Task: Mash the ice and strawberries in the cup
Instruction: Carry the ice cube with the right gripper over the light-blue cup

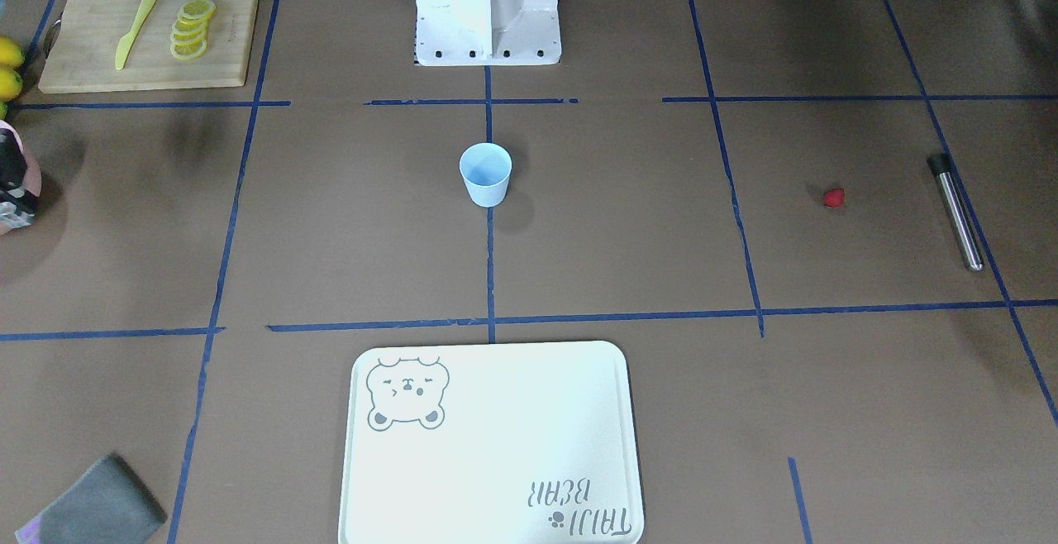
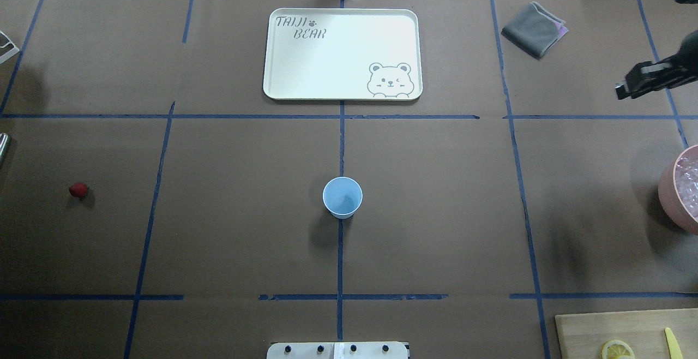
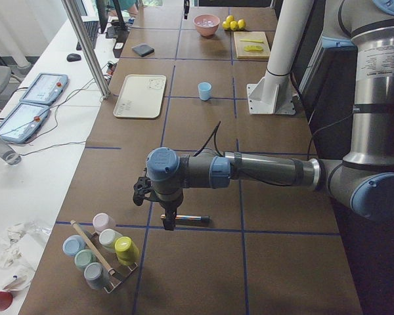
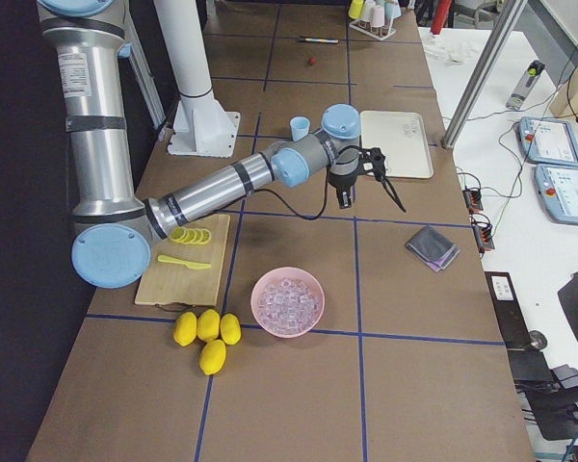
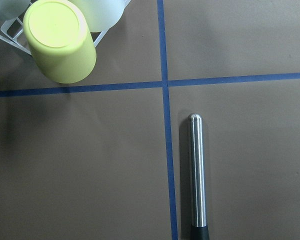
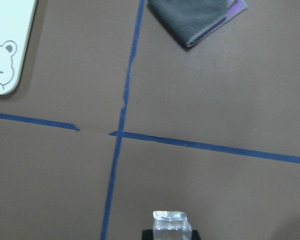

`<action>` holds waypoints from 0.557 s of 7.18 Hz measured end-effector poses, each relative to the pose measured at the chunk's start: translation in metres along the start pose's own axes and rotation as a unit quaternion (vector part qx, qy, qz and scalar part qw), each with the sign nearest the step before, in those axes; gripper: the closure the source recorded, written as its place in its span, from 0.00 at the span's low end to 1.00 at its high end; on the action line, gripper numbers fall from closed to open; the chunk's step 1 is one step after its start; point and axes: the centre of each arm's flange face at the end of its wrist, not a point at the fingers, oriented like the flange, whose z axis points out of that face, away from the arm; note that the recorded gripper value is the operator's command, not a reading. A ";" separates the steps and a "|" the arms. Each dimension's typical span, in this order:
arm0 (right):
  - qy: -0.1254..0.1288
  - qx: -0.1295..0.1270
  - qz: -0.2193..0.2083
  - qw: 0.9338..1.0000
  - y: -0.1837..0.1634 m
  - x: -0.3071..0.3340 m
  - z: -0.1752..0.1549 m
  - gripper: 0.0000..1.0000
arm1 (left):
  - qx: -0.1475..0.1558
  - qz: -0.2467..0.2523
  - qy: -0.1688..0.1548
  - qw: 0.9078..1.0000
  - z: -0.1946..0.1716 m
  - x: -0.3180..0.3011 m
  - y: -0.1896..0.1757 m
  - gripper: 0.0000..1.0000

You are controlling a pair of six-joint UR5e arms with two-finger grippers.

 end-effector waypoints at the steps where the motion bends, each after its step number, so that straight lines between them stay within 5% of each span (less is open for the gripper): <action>1: -0.016 -0.009 0.024 1.000 -0.005 -0.060 0.018 0.99 | 0.000 0.000 0.001 1.000 0.000 0.001 0.000 0.00; 4: 0.004 0.001 0.070 0.998 0.020 -0.251 0.079 0.99 | 0.002 -0.001 0.030 1.000 0.001 0.005 -0.001 0.00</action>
